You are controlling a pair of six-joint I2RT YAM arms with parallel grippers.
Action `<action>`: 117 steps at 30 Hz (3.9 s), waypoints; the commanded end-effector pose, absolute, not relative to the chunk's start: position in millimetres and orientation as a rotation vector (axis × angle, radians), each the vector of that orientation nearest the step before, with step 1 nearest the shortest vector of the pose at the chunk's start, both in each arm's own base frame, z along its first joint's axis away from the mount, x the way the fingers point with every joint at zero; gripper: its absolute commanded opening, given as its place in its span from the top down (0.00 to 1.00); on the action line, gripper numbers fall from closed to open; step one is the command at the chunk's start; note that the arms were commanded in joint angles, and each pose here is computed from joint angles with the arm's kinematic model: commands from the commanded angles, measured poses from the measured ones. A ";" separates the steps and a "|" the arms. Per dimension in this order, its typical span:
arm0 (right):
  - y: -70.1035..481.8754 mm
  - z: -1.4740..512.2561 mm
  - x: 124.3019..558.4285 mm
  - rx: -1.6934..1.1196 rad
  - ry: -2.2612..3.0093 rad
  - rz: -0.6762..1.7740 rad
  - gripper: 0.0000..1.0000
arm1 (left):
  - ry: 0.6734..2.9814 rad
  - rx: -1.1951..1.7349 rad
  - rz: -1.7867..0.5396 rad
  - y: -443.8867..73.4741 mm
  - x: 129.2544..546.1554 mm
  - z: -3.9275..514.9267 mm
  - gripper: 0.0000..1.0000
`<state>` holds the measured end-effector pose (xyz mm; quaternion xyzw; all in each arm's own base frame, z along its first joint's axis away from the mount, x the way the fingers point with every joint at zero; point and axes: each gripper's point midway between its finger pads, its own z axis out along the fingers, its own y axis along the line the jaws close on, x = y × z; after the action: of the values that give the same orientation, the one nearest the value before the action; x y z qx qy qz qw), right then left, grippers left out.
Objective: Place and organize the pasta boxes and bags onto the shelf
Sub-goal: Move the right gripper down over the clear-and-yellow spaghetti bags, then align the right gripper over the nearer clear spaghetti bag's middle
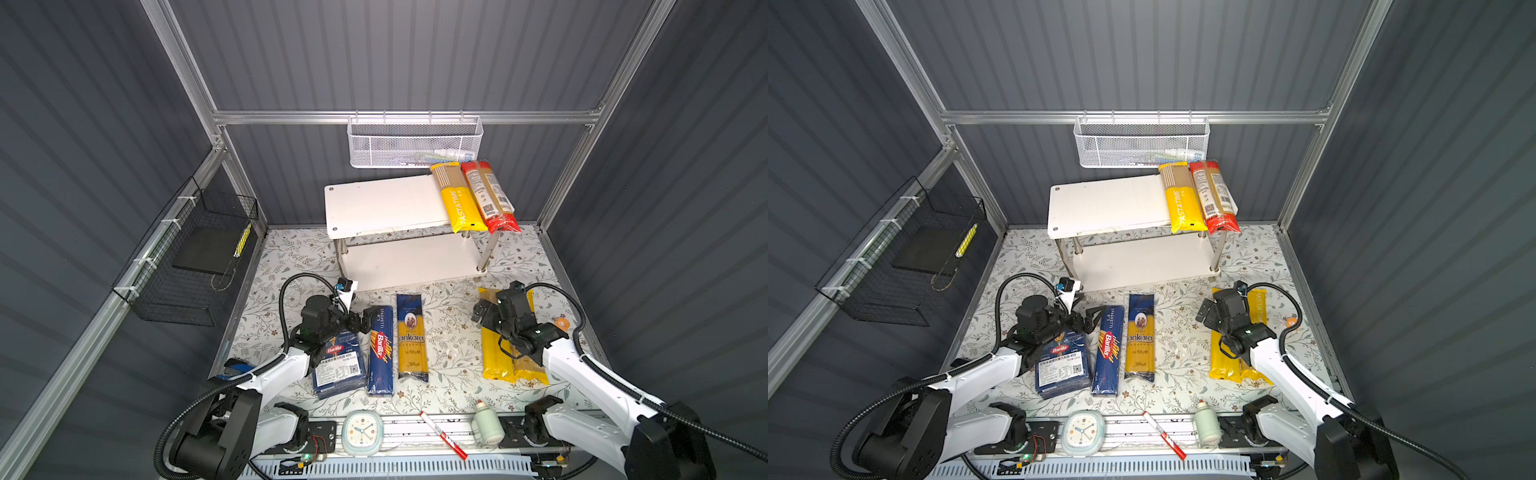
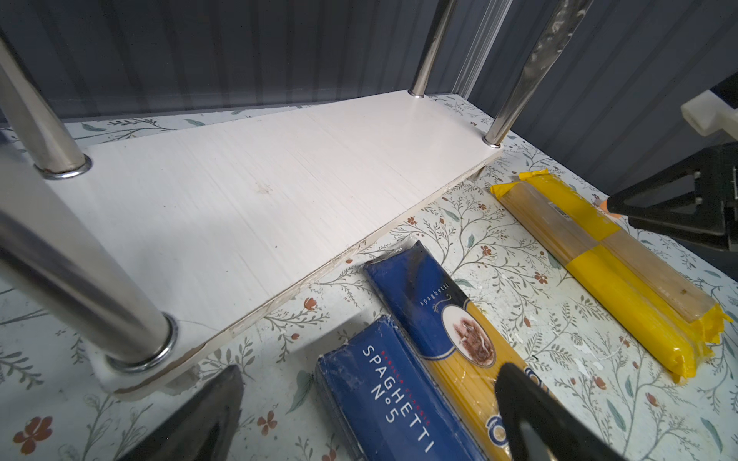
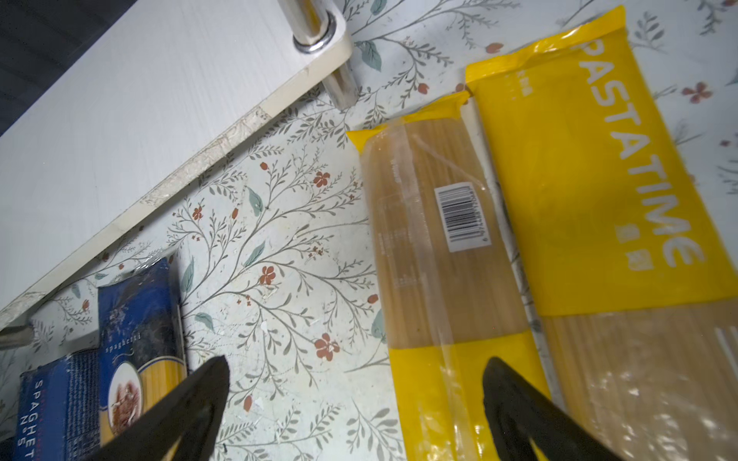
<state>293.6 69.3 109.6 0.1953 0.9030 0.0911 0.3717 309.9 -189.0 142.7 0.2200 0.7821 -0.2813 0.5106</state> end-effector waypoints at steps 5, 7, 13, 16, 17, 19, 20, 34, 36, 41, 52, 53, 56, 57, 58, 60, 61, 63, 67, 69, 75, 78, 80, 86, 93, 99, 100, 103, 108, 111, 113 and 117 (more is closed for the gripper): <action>63.5 97.1 313.5 0.487 2.334 0.199 0.01 | 1.859 0.534 -0.698 -191.0 306.5 150.1 0.01; 67.2 84.7 317.0 0.478 2.378 0.205 0.01 | 1.856 0.539 -0.684 -189.7 306.2 149.6 0.01; 70.0 63.9 324.7 0.506 2.440 0.182 0.01 | 1.862 0.553 -0.689 -191.3 306.2 149.8 0.01; 69.5 60.7 324.8 0.514 2.442 0.178 0.01 | 1.854 0.546 -0.697 -191.7 306.0 153.0 0.01; 68.8 60.0 324.9 0.515 2.438 0.175 0.01 | 1.852 0.548 -0.703 -192.4 305.5 153.9 0.01; 70.7 59.7 326.6 0.515 2.437 0.187 0.01 | 1.851 0.551 -0.710 -193.1 304.6 154.7 0.01; 72.7 59.8 328.0 0.515 2.440 0.201 0.01 | 1.852 0.550 -0.708 -192.8 304.4 154.5 0.01; 121.2 50.5 329.2 0.252 2.525 0.464 0.01 | 1.861 0.548 -0.711 -193.5 305.9 151.2 0.01; 132.8 56.2 329.4 0.192 2.492 0.525 0.01 | 1.860 0.547 -0.711 -193.5 306.2 151.5 0.01; 140.6 72.1 326.9 0.122 2.426 0.579 0.01 | 1.858 0.534 -0.698 -190.9 306.5 152.1 0.01; 57.2 81.7 306.7 0.486 2.333 0.163 0.01 | 1.858 0.536 -0.703 -191.8 306.5 152.3 0.01; 55.4 79.9 305.9 0.492 2.340 0.163 0.01 | 1.860 0.536 -0.703 -191.8 306.8 152.1 0.01; 53.5 69.2 302.7 0.498 2.391 0.173 0.01 | 1.864 0.538 -0.702 -191.7 306.5 151.2 0.01; 54.9 64.6 301.5 0.495 2.410 0.188 0.01 | 1.863 0.537 -0.702 -191.6 306.3 151.4 0.01; 55.8 60.6 300.3 0.497 2.422 0.203 0.01 | 1.863 0.537 -0.703 -191.6 306.2 151.6 0.01; 57.6 54.8 298.4 0.504 2.443 0.224 0.01 | 1.856 0.540 -0.707 -192.3 306.0 153.9 0.01; 57.3 52.8 297.3 0.513 2.456 0.221 0.01 | 1.857 0.540 -0.707 -192.2 305.6 153.4 0.01; 61.1 50.7 295.9 0.502 2.483 0.238 0.01 | 1.859 0.537 -0.699 -191.2 306.1 152.6 0.01; 73.0 39.9 290.7 0.463 2.539 0.305 0.01 | 1.860 0.538 -0.702 -191.5 305.8 152.9 0.01; 76.6 33.8 287.7 0.450 2.556 0.320 0.01 | 1.858 0.536 -0.697 -190.8 305.8 153.7 0.01; 92.5 35.4 288.6 0.380 2.579 0.335 0.01 | 1.855 0.536 -0.693 -190.3 305.9 154.3 0.01; 105.4 43.7 289.6 0.309 2.581 0.326 0.01 | 1.859 0.537 -0.697 -190.7 305.6 153.4 0.01; 111.2 49.7 290.4 0.282 2.580 0.338 0.01 | 1.858 0.535 -0.692 -190.3 306.2 153.5 0.01; 86.3 65.8 295.5 0.304 2.537 0.165 0.01 | 1.860 0.532 -0.683 -188.8 306.0 152.7 0.01; 77.6 58.3 321.1 0.303 2.548 0.157 0.01 | 1.863 0.532 -0.678 -188.5 306.6 151.6 0.01; 89.6 46.9 346.8 0.232 2.600 0.165 0.01 | 1.861 0.535 -0.676 -188.5 306.7 152.6 0.01; 92.6 44.5 349.5 0.223 2.609 0.175 0.01 | 1.860 0.534 -0.676 -188.4 306.7 153.3 0.01; 108.9 44.4 354.7 0.183 2.610 0.259 0.01 | 1.860 0.534 -0.669 -187.6 306.6 153.4 0.01; 135.4 50.3 350.2 0.087 2.594 0.310 0.01 | 1.862 0.535 -0.671 -187.8 306.3 153.5 0.01; 154.5 54.0 342.8 0.023 2.578 0.363 0.01 | 1.865 0.535 -0.671 -187.9 306.7 152.4 0.01; 165.2 57.3 336.2 -0.035 2.566 0.371 0.01 | 1.866 0.535 -0.670 -187.8 306.9 151.9 0.01; 169.9 62.8 326.1 -0.097 2.547 0.362 0.01 | 1.866 0.535 -0.670 -187.9 306.8 152.1 0.01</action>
<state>333.5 168.3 58.7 -0.0181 0.9528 0.1316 0.2730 307.1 -187.6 148.2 0.2203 0.7801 -0.2805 0.5140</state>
